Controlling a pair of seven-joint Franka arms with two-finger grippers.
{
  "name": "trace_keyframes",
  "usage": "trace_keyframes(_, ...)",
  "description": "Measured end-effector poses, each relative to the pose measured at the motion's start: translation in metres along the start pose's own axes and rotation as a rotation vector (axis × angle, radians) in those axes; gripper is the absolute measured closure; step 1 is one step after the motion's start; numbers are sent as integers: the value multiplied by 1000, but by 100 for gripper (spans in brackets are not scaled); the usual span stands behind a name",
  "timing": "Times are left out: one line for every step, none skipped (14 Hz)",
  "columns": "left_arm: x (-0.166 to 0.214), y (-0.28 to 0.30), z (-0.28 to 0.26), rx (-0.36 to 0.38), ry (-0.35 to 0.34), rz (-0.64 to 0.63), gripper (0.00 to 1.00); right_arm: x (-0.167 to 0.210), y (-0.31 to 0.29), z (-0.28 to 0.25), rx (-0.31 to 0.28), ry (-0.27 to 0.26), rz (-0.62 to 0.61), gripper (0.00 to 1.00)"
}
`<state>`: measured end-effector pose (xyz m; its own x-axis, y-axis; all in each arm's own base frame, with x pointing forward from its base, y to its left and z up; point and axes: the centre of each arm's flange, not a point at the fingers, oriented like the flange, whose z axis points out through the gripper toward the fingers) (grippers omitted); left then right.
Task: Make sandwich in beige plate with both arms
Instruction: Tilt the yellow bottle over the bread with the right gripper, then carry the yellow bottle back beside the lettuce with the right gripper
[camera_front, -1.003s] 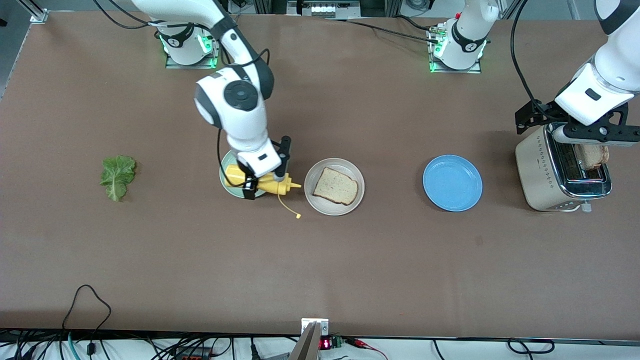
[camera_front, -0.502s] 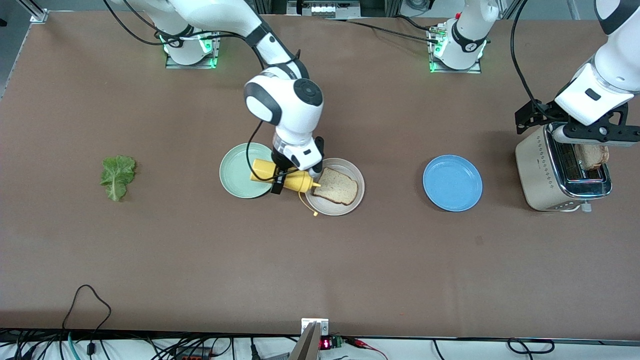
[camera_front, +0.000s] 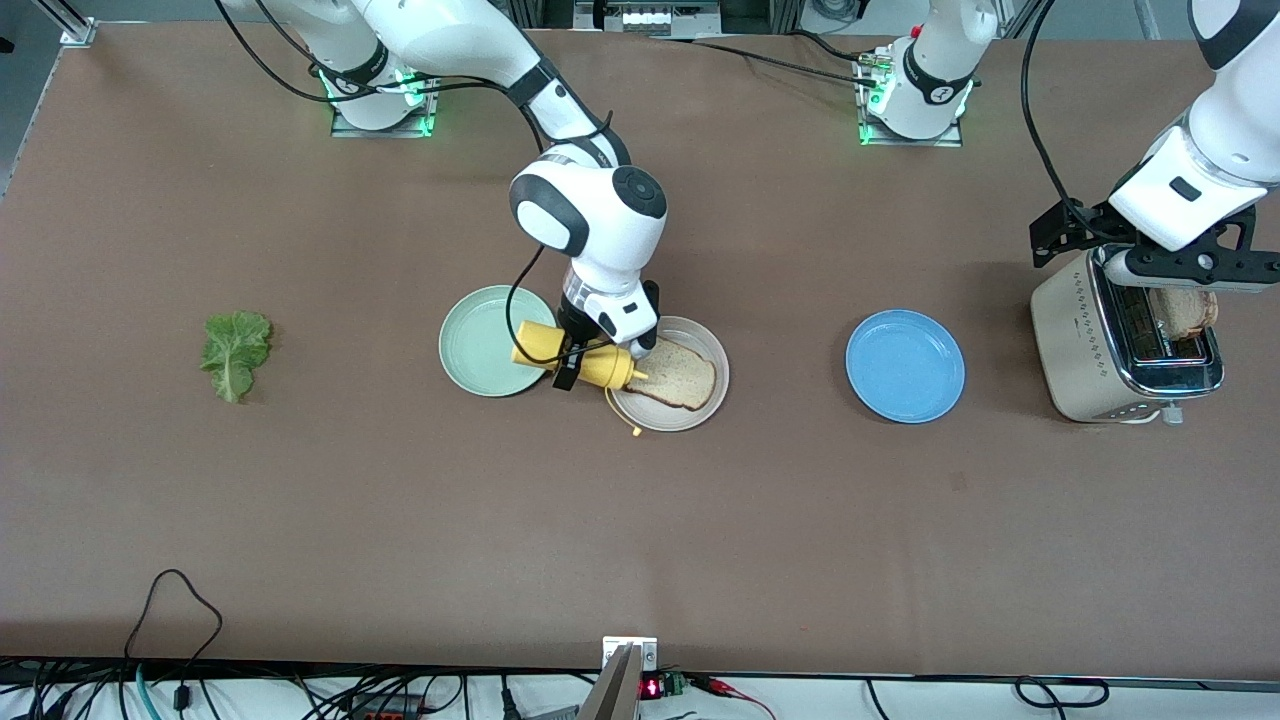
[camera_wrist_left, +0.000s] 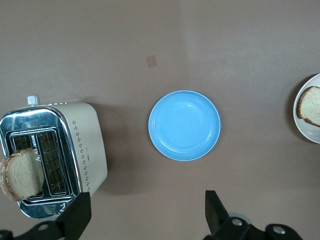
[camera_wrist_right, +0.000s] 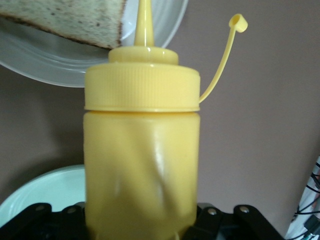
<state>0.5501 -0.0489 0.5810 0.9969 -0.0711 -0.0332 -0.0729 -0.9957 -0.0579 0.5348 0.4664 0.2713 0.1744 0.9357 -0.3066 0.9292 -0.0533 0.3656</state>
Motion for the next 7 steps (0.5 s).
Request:
trace_keyframes(0, 0, 0, 0, -4, 0, 0, -4, 8, -2, 0, 2, 18, 60)
trace_keyframes(-1, 0, 1, 0, -10, 0, 0, -10, 17, -4, 11, 8, 43, 60)
trace_keyframes(-1, 0, 1, 0, -14, 0, 0, -18, 28, -6, 25, 21, 63, 60)
trace_keyframes(-2, 0, 1, 0, -14, 0, 0, -26, 39, -10, 43, 38, 76, 60)
trace_keyframes(-2, 0, 1, 0, -15, 0, 0, -36, 50, -16, 66, 62, 88, 60)
trace_keyframes(-2, 0, 1, 0, -15, 0, 0, -47, 61, -25, 90, 90, 96, 60)
trace_keyframes(-2, 0, 1, 0, -15, 0, 0, -60, 73, -33, 115, 117, 102, 60)
